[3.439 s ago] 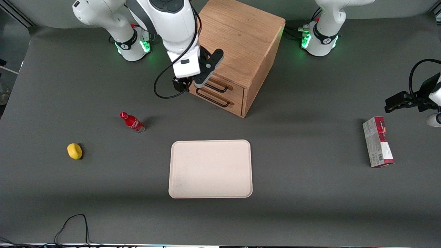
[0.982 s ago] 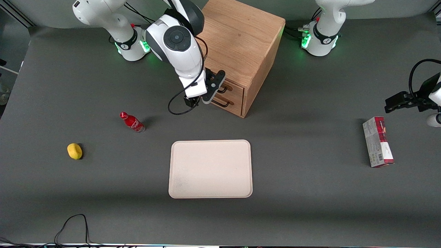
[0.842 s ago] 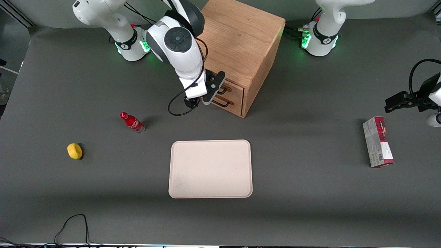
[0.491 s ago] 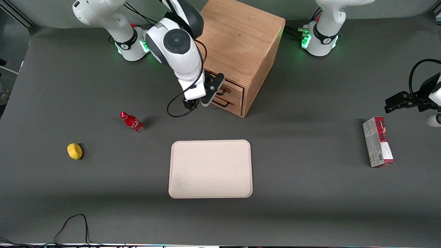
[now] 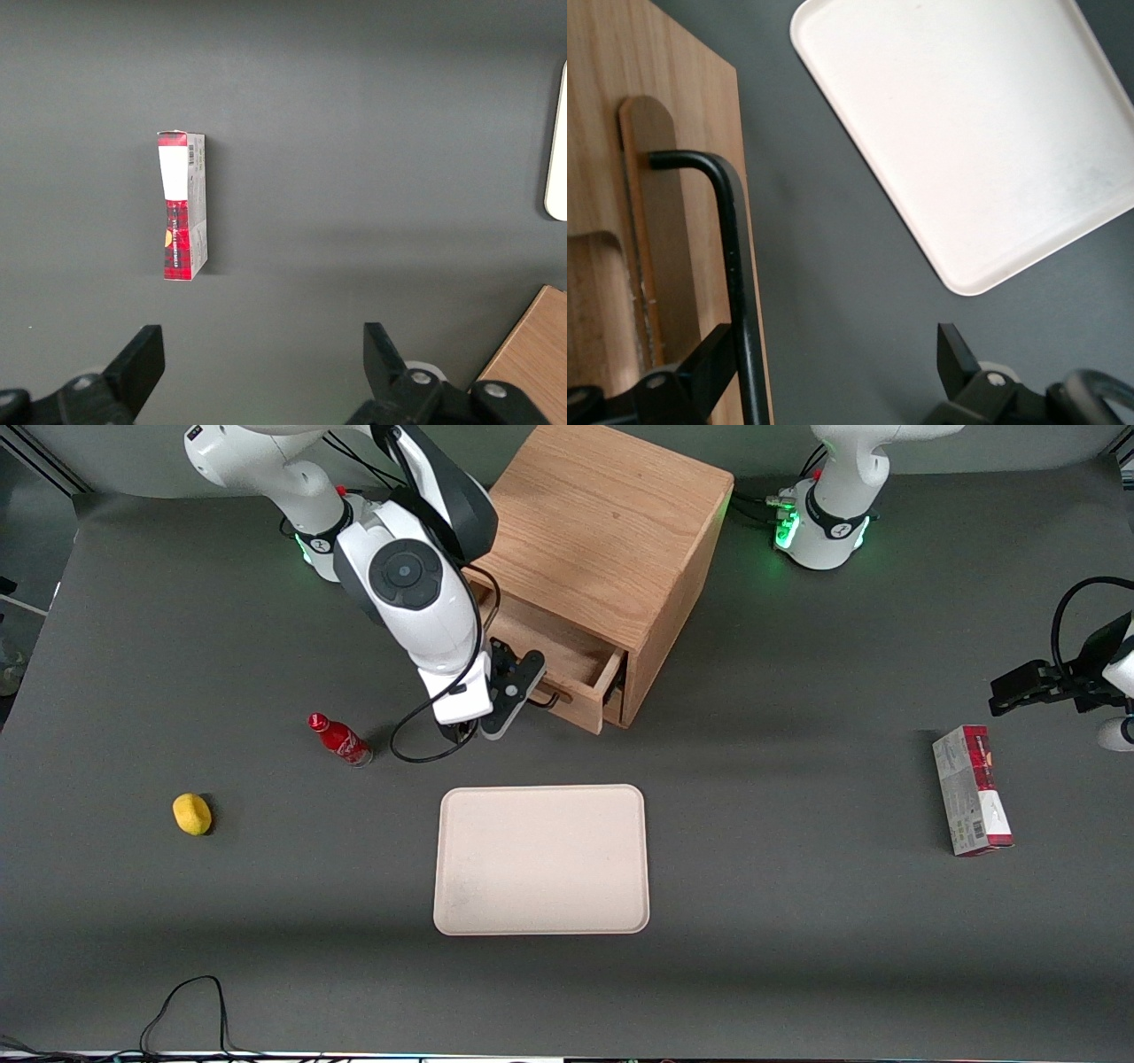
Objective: Open upper drawer
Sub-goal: 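Pull the upper drawer handle outward with the right gripper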
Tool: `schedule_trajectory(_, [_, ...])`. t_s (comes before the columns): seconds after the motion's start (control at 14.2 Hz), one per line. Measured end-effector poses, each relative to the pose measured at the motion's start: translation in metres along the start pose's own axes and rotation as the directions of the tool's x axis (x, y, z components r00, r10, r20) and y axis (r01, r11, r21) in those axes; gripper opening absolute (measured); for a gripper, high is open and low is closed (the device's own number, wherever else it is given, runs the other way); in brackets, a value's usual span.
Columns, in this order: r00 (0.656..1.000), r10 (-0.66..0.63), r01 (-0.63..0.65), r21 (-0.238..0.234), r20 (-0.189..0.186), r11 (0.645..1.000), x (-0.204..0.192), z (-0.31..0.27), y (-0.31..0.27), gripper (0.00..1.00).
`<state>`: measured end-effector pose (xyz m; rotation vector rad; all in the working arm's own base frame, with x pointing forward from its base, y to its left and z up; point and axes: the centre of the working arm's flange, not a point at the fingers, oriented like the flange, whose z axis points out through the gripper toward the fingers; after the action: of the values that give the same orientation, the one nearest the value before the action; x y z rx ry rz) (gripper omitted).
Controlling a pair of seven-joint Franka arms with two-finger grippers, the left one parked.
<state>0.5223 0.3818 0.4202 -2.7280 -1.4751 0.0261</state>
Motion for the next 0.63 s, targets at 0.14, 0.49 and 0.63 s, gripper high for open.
schedule_trajectory(0.14, [1.0,0.001,-0.001,0.002,0.006,1.0,0.0,0.004,0.018,1.0])
schedule_trajectory(0.49, [1.0,0.011,-0.011,0.004,0.014,1.0,0.001,0.016,0.054,1.0])
schedule_trajectory(0.63, [1.0,0.019,-0.02,0.008,0.025,1.0,0.003,0.015,0.062,1.0])
